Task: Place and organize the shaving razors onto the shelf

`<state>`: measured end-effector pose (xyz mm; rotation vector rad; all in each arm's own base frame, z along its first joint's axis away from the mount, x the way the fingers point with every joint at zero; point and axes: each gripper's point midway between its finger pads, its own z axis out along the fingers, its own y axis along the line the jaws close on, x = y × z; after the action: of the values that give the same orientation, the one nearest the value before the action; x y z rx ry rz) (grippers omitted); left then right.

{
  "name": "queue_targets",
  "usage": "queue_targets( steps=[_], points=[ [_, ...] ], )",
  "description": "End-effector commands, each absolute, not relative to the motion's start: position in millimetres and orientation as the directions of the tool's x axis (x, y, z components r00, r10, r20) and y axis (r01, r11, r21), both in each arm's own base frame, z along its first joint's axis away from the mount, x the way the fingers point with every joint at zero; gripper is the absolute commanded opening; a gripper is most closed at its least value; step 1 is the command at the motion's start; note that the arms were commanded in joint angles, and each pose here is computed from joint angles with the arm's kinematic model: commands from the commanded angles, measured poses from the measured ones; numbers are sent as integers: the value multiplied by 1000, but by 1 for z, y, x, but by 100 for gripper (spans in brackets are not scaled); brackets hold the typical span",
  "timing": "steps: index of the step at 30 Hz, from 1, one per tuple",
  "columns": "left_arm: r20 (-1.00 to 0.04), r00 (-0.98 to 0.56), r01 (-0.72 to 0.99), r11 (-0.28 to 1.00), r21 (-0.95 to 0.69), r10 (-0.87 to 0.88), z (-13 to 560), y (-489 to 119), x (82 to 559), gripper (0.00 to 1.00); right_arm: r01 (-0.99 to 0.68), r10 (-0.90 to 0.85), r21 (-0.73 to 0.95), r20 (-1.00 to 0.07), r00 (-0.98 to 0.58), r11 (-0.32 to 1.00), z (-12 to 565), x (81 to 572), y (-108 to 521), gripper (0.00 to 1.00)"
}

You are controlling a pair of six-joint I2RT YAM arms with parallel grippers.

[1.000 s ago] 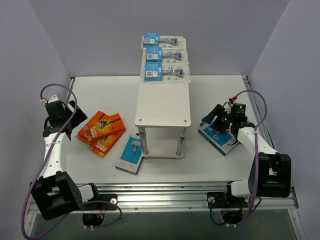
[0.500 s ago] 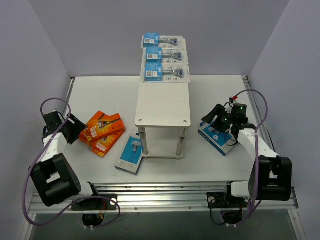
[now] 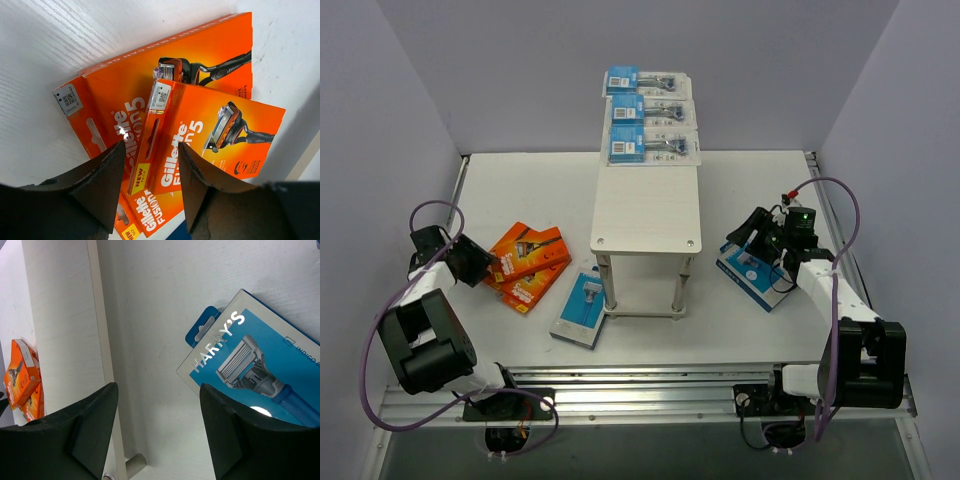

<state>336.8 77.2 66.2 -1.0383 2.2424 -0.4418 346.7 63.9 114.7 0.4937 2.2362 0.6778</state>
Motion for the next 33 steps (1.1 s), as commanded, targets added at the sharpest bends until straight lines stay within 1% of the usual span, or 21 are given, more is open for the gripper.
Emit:
queue_targets(
  steps=[1, 9, 10, 13, 16, 23, 26, 30, 33],
  points=[
    [-432, -475, -524, 641, -561, -767, 78, 82, 351, 54, 116, 513, 586, -575, -637, 802, 125, 348, 63, 62],
    [-419, -476, -526, 632, -570, -773, 74, 81, 353, 42, 124, 514, 582, -576, -635, 804, 124, 348, 61, 62],
    [-416, -478, -525, 631, -571, -774, 73, 81, 354, 37, 127, 514, 579, -576, -636, 806, 122, 348, 61, 62],
    [-407, -483, -525, 628, -575, -776, 71, 80, 354, 30, 125, 513, 580, -576, -636, 805, 123, 348, 61, 62],
    [-403, -484, -527, 627, -574, -777, 69, 80, 354, 28, 126, 514, 580, -575, -637, 805, 124, 347, 61, 62],
    [-396, -485, -522, 622, -584, -780, 68, 79, 356, 28, 125, 511, 577, -578, -636, 807, 124, 346, 61, 62],
    [-392, -481, -511, 614, -601, -784, 68, 76, 358, 26, 127, 510, 572, -581, -634, 810, 125, 346, 60, 62],
    [-393, -480, -507, 614, -606, -784, 70, 76, 360, 19, 130, 510, 571, -581, -634, 811, 125, 346, 59, 62],
    [-404, -477, -487, 617, -618, -781, 75, 75, 362, 11, 127, 509, 570, -584, -633, 812, 127, 346, 59, 62]
  ],
)
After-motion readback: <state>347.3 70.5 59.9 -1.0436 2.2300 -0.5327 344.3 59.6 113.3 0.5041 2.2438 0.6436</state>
